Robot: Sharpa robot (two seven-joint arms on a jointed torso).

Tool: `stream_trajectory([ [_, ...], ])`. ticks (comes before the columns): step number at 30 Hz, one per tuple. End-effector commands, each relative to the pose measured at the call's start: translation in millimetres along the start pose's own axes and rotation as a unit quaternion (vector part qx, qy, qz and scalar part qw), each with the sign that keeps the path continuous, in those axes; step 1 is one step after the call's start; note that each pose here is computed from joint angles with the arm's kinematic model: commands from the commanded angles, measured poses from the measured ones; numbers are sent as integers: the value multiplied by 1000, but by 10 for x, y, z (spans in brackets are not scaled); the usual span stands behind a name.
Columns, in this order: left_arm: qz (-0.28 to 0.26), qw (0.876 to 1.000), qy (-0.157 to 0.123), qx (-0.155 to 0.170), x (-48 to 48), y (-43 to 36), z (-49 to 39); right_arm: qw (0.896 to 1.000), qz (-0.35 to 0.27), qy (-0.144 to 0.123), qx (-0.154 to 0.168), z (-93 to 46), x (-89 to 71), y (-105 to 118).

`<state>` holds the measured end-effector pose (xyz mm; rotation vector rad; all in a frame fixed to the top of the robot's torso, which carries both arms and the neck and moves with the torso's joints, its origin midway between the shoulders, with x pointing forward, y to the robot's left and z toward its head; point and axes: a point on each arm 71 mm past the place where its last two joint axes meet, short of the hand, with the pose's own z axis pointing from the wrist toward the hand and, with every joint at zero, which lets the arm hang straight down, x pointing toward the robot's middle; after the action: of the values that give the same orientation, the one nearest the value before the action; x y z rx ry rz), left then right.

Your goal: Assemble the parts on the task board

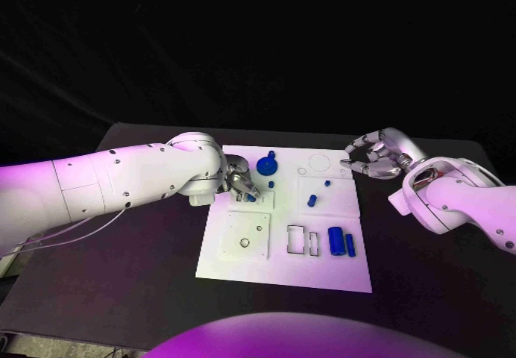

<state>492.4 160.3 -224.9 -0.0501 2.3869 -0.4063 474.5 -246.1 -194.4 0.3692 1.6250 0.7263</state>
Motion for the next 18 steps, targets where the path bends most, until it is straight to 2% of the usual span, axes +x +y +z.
stream_trajectory([
  [1, 11, 1000, 13, -2, 39, 11, 8, 1000, -2, 7, -3, -2, 14, 4],
  [18, 26, 999, 25, -1, 66, -6, 2, 1000, -2, 7, -2, 2, 11, -4],
])
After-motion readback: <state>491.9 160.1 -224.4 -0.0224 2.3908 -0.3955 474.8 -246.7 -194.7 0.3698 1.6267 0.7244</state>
